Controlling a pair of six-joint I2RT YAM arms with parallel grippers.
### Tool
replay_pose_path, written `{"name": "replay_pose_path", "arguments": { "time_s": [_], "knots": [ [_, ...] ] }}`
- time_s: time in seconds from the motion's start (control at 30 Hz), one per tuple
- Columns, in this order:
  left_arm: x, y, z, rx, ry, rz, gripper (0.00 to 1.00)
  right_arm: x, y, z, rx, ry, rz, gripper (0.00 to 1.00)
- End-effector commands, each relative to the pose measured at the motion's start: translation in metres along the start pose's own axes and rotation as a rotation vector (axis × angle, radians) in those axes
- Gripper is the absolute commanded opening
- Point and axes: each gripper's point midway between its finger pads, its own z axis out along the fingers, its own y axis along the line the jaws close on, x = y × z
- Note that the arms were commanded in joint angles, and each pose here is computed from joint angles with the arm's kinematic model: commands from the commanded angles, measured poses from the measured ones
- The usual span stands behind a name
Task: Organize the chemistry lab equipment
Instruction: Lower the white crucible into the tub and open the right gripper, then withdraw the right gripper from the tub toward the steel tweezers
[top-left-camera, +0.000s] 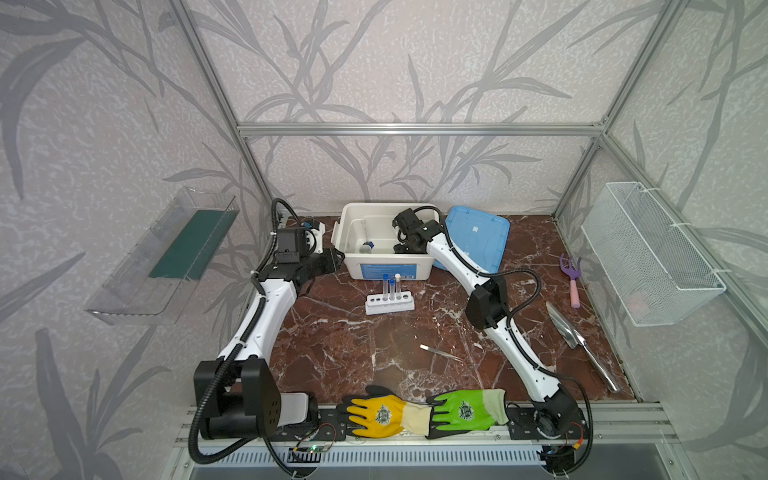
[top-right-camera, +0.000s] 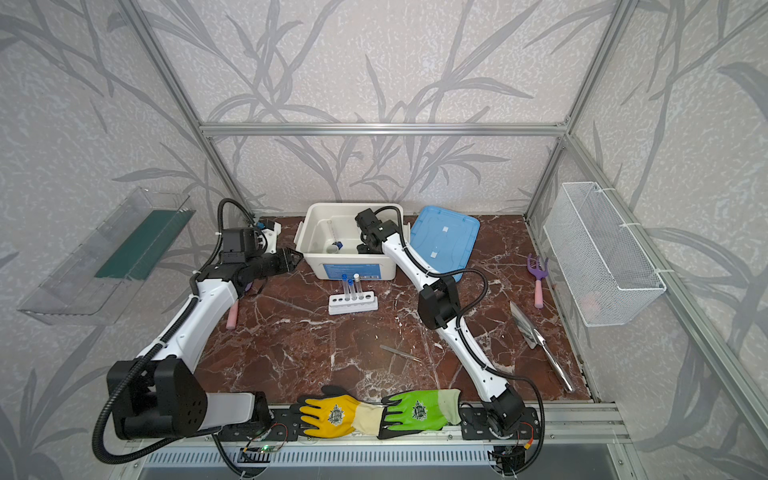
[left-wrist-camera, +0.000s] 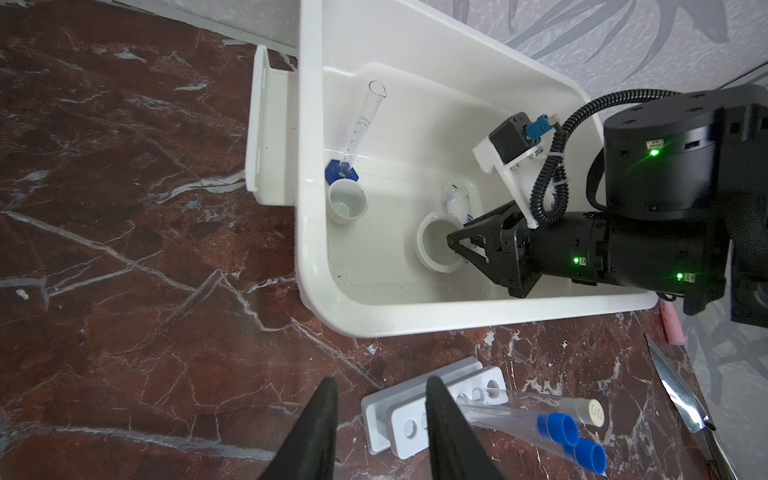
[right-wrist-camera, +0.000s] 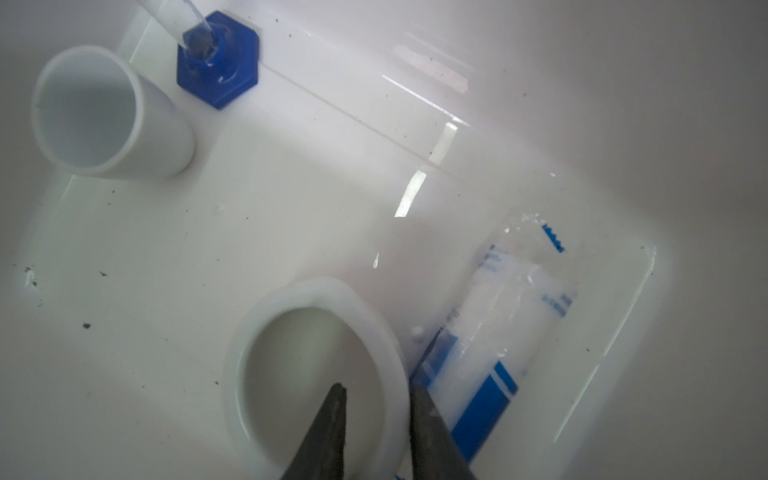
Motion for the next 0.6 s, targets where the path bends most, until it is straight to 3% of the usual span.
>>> {"name": "replay_pose_path", "arguments": {
  "time_s": [0.0,0.57],
  "knots": [
    [-0.004,-0.002,-0.005,0.004,-0.010,0.017,0.37,0.003,-0.004,0.001,0.011,0.014,0.002,0.31],
    [-0.005,-0.004,-0.007,0.007,-0.019,0.018,0.37,-0.032,-0.006,-0.043,-0.002,-0.102,0.025,0.61]
  ]
}}
